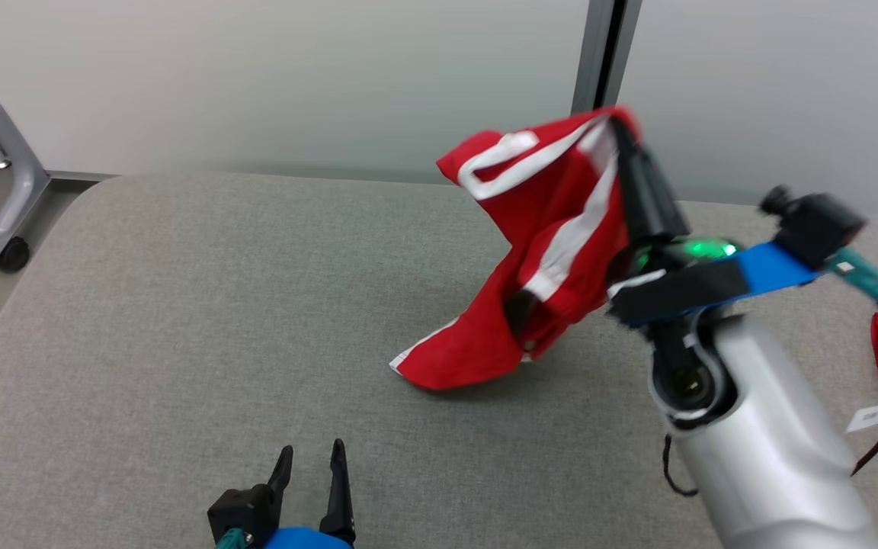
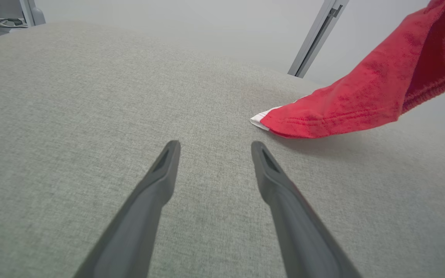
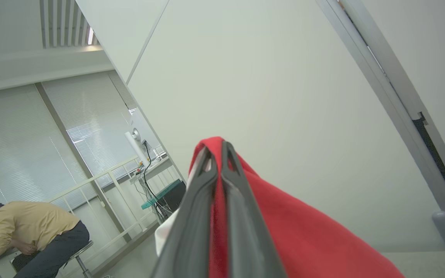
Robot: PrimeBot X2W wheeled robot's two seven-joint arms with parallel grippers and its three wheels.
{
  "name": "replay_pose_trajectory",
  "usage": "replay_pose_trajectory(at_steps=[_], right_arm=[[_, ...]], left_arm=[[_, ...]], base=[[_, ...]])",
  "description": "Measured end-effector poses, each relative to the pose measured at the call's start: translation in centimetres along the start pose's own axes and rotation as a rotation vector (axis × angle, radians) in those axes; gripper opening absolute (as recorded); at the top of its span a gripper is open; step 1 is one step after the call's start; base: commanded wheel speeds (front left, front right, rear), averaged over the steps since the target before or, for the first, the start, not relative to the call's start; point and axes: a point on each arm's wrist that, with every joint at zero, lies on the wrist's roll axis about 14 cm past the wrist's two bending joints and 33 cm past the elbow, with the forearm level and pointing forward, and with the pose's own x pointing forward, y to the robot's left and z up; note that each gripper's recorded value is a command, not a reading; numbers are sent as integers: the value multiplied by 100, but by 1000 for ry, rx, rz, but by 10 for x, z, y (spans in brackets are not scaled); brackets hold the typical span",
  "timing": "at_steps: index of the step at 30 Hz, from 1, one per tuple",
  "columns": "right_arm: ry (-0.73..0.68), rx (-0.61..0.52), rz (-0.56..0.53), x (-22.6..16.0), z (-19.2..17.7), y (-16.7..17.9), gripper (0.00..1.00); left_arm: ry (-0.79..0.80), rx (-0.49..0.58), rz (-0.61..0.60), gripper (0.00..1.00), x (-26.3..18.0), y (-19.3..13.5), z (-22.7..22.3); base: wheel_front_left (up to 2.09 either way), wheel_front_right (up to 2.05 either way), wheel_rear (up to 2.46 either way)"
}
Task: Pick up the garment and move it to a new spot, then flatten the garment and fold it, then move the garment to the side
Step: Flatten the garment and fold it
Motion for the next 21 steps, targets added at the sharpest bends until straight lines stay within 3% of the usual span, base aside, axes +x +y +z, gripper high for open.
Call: replay_pose_trajectory(at_steps=[4,7,10,11,12,13,16,21], right_arm=[[-105,96,-51,9,30,-16,0],[-65,59,-156,-2,15,-52,0],[30,-31,-350,-44,-11,-116,0],[76,-89,-400,-60,-19,-133,15],[132,-144,-442,-76,-29,-148,49],[184,-162,-499,-95,-40,-164,100],[269,-260,-565,-128,-47,-187,100],[273,-336,-627,-158,-32,-203,100]], left_arm=[[6,-1,-3,100,0,-1,-2],[10,1,-22,100,7,-7,-1],[26,8,-52,100,16,-18,-3],[31,10,-63,100,19,-21,-4],[33,14,-73,100,23,-24,-4],[35,18,-85,100,26,-28,-4],[49,26,-112,100,33,-37,-7],[67,39,-181,100,45,-58,-11]], base=[[0,0,0],[0,0,0],[0,0,0],[0,0,0],[0,0,0],[0,0,0],[0,0,0],[0,0,0]])
